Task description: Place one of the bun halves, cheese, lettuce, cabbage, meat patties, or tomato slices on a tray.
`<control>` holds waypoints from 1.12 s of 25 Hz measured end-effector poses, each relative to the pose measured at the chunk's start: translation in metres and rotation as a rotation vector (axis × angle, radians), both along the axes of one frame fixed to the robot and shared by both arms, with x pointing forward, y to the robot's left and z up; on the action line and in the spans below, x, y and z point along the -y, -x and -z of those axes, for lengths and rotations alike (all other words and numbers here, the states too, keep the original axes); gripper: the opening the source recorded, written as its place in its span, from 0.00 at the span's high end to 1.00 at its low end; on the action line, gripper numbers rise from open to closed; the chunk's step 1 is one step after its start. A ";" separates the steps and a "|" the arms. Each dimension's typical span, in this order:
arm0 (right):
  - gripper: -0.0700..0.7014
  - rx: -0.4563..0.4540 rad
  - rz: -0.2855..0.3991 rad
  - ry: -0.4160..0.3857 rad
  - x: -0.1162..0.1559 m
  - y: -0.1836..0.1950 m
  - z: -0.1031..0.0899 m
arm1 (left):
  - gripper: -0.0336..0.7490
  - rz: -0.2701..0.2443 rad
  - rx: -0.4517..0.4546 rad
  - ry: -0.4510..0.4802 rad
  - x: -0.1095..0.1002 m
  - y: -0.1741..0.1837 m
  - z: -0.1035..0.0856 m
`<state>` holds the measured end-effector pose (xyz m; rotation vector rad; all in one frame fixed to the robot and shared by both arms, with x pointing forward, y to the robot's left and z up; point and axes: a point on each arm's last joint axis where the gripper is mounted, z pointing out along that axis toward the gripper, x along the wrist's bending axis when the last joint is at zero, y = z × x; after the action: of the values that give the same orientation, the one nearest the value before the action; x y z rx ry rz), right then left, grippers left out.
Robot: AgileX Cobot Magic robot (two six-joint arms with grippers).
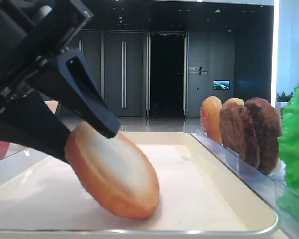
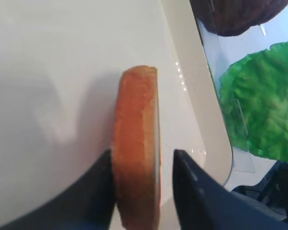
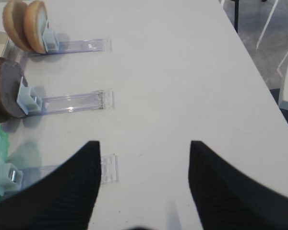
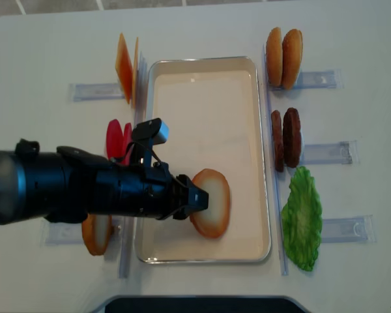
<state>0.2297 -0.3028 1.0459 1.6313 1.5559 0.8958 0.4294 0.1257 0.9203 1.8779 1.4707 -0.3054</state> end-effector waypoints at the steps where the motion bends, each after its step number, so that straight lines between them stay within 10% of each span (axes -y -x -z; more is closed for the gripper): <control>1: 0.37 0.000 0.000 0.000 0.000 0.000 0.000 | 0.44 -0.009 -0.008 0.002 0.000 0.000 0.000; 5: 0.37 0.000 0.000 0.000 0.000 0.000 0.000 | 0.26 -0.039 -0.054 -0.021 -0.002 0.001 0.002; 14: 0.37 0.000 0.000 0.000 0.000 0.000 0.000 | 0.23 -0.038 -0.155 -0.167 -0.010 0.004 0.006; 28: 0.37 0.000 0.000 0.000 0.000 0.000 0.000 | 0.27 0.013 -0.061 -0.324 -0.024 -0.020 -0.086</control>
<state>0.2297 -0.3028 1.0459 1.6313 1.5559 0.8958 0.4494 0.1494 1.0058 2.1489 1.6269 -0.1369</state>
